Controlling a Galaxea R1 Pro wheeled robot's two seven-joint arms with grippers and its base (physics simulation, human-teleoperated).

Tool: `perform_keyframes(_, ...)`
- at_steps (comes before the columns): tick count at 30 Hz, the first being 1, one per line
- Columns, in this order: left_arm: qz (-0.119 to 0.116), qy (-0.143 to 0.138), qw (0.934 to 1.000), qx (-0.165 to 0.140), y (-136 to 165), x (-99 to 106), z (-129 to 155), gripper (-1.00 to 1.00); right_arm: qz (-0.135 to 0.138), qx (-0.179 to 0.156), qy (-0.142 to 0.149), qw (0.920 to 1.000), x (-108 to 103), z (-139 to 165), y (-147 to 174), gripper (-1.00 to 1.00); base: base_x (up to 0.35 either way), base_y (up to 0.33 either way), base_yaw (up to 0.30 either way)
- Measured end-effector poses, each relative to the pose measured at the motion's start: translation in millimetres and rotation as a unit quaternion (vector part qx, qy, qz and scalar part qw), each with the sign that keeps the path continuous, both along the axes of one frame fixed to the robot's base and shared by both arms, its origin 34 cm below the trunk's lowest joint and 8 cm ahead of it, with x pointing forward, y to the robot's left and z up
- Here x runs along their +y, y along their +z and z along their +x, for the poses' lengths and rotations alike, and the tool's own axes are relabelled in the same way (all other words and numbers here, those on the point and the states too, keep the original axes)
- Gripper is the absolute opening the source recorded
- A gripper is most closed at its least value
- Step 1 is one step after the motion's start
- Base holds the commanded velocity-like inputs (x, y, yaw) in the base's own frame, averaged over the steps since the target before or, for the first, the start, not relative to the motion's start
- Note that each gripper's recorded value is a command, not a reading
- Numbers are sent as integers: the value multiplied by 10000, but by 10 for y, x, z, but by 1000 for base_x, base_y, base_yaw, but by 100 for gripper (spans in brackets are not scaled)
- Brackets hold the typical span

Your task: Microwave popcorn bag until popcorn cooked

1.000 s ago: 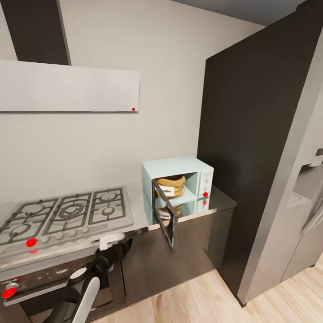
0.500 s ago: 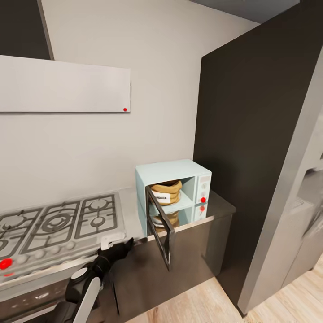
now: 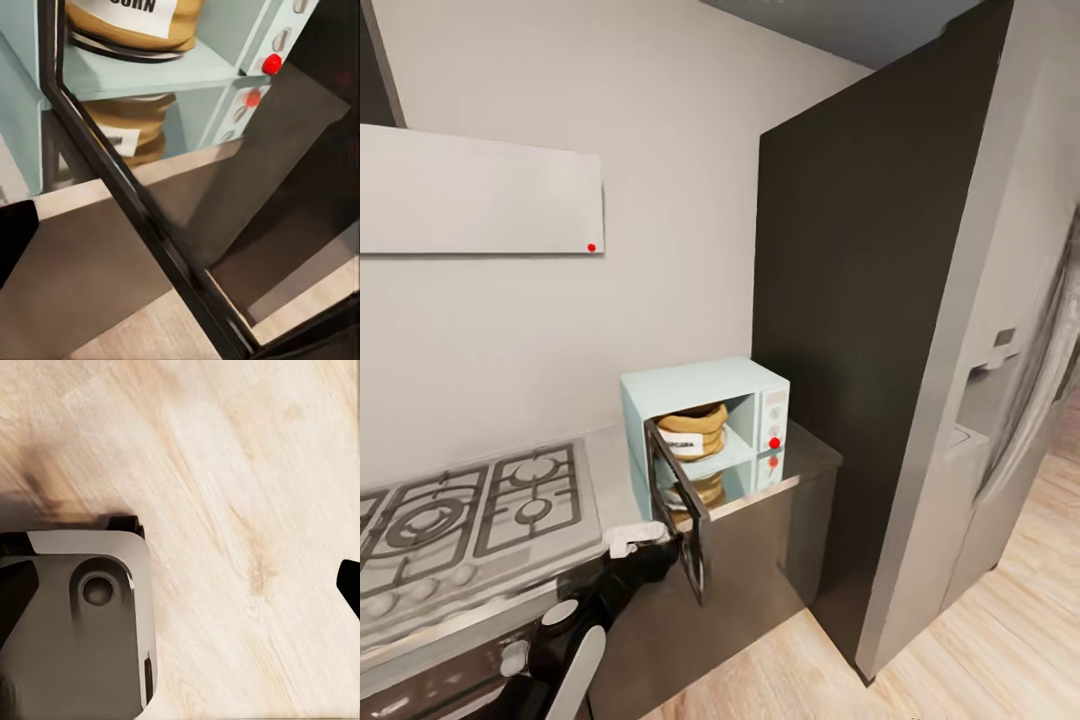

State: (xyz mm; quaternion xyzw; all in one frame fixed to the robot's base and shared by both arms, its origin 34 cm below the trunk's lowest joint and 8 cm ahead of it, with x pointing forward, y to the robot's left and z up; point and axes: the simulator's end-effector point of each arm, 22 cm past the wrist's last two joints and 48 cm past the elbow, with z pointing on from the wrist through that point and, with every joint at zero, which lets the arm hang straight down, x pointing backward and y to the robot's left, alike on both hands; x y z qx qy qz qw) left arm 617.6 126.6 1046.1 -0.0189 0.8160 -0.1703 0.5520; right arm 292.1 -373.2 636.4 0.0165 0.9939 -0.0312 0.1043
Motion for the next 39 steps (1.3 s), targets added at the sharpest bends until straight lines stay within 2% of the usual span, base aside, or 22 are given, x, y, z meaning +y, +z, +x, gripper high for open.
perform_keyframes(18,51,57,10000,-54,54,38,0,100,10,-16,-34,10000,-6,20,18,100,0,0,-261)
perform_keyframes(23,42,53,10000,-70,71,37,-4,100,84,-27,-33,10000,105,32,7,100,0,0,-254)
perform_keyframes(33,64,66,9999,-75,70,60,-4,100,120,-80,13,9999,192,67,3,100,-21,0,-31)
perform_keyframes(39,64,53,9999,-83,73,60,0,100,187,-79,30,9998,304,73,-12,100,-276,0,0)
